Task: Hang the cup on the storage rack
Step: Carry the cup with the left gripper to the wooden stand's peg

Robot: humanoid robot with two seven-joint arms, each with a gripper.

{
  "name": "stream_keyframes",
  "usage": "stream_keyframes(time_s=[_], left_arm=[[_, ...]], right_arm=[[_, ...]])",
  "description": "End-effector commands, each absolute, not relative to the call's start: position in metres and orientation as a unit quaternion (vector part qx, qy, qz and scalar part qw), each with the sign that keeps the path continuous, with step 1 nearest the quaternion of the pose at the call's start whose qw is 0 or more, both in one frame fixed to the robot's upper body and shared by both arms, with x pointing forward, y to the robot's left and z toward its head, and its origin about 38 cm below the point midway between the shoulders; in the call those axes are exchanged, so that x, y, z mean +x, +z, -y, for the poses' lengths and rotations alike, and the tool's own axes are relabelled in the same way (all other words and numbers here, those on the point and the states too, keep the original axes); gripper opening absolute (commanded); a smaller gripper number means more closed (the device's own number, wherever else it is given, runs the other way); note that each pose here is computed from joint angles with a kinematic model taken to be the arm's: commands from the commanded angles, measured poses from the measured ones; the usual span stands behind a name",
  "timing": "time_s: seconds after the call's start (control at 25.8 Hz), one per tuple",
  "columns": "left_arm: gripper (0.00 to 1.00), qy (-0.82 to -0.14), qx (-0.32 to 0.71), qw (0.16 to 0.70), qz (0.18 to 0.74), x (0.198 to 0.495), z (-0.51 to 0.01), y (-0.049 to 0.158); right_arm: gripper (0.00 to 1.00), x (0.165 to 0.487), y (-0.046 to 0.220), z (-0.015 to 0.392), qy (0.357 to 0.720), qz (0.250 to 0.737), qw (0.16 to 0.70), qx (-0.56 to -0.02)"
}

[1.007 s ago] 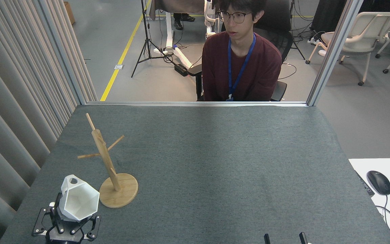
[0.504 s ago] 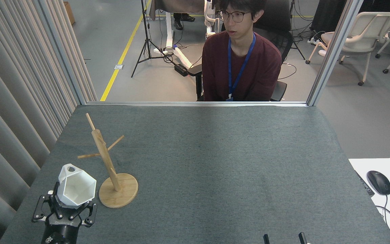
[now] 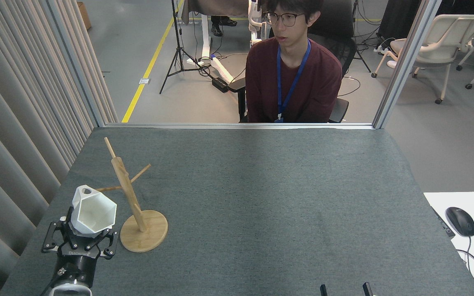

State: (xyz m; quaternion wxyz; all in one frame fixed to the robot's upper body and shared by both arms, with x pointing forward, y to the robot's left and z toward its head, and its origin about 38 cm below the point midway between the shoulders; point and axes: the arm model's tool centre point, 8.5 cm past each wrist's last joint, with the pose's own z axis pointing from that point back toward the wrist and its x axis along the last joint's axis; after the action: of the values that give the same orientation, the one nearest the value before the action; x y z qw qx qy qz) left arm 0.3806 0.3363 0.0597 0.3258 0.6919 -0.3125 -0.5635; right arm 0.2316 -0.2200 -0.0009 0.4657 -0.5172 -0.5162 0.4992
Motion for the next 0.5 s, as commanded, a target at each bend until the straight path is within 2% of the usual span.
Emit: stream_keyframes(time_s=[0.0, 0.46], left_arm=[[0.28, -0.562, 0.695, 0.322, 0.312, 0.3853, -0.3390, 0.0638], [0.28, -0.575, 0.682, 0.309, 0.330, 0.3834, -0.3373, 0.0649]], right_arm=[[0.99, 0.2317, -0.0021, 0.2198, 0.499, 0.515, 0.467, -0.517], [0.99, 0.2326, -0.0036, 0.2184, 0.498, 0.517, 0.469, -0.516]])
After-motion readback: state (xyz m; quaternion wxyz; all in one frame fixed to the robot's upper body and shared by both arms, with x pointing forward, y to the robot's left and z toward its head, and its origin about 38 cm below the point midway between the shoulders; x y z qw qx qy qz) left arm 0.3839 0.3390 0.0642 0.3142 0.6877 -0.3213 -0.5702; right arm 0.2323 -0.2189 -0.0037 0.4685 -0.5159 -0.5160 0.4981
